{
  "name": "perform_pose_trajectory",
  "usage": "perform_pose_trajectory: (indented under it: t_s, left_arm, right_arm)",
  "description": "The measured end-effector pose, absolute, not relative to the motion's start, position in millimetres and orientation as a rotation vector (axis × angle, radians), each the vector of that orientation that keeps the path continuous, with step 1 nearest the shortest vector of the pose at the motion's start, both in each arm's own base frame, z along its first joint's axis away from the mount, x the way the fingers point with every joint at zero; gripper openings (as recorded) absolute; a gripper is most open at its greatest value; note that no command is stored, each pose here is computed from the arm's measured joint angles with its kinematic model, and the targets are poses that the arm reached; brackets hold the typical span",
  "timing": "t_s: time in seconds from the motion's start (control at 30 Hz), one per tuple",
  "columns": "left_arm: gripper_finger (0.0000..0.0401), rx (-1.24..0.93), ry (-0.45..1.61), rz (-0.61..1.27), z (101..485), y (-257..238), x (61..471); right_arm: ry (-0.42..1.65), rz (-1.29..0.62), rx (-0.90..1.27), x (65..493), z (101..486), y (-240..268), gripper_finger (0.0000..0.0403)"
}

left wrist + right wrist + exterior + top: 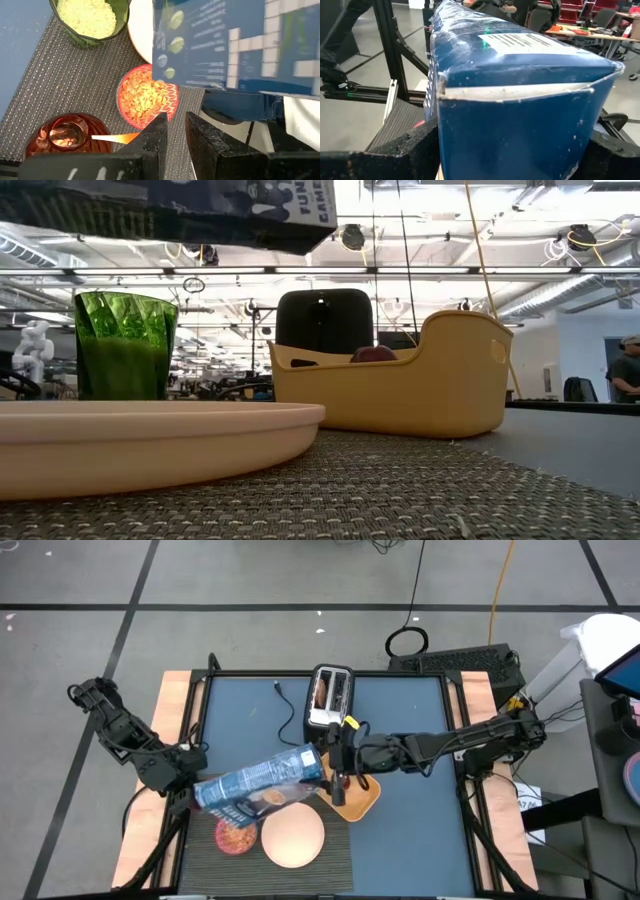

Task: Arrange a breakfast setting
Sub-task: Pour the cereal from the blue cereal box into the red bowl

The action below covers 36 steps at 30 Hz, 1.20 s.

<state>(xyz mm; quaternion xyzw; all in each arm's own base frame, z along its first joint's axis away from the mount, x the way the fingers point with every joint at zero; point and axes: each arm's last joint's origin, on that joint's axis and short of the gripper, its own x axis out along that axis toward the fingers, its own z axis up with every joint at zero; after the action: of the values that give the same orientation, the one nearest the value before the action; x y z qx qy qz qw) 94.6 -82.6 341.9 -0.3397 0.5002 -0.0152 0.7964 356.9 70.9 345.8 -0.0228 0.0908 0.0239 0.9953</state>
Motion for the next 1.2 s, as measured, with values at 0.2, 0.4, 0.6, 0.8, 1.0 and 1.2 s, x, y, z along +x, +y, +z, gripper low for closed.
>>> perform_pose_trajectory:
  t_s: [0.2,0.4,0.6,0.8,1.0,1.2]
  left_arm:
    - [0.0072,-0.719,1.073,-0.039,342,-83,95]
    - [0.0072,-0.717,1.073,-0.04,342,-83,95]
    - [0.0072,-0.714,1.072,-0.042,342,-83,95]
    - [0.0072,-0.713,1.073,-0.042,342,-83,95]
    - [0.0072,-0.712,1.073,-0.043,342,-83,95]
    - [0.0072,-0.713,1.073,-0.043,342,-83,95]
  right_arm:
    - [0.18,0.05,-0.02,357,346,71,0.0313]
    - [0.173,0.052,-0.003,356,344,72,0.0313]
    - [0.14,0.054,0.022,356,334,73,0.0313]
    - [0.069,0.064,0.038,354,323,76,0.0313]
    - [-0.021,0.063,0.113,350,309,75,0.0313]
    - [-0.129,0.062,0.191,340,292,73,0.0313]
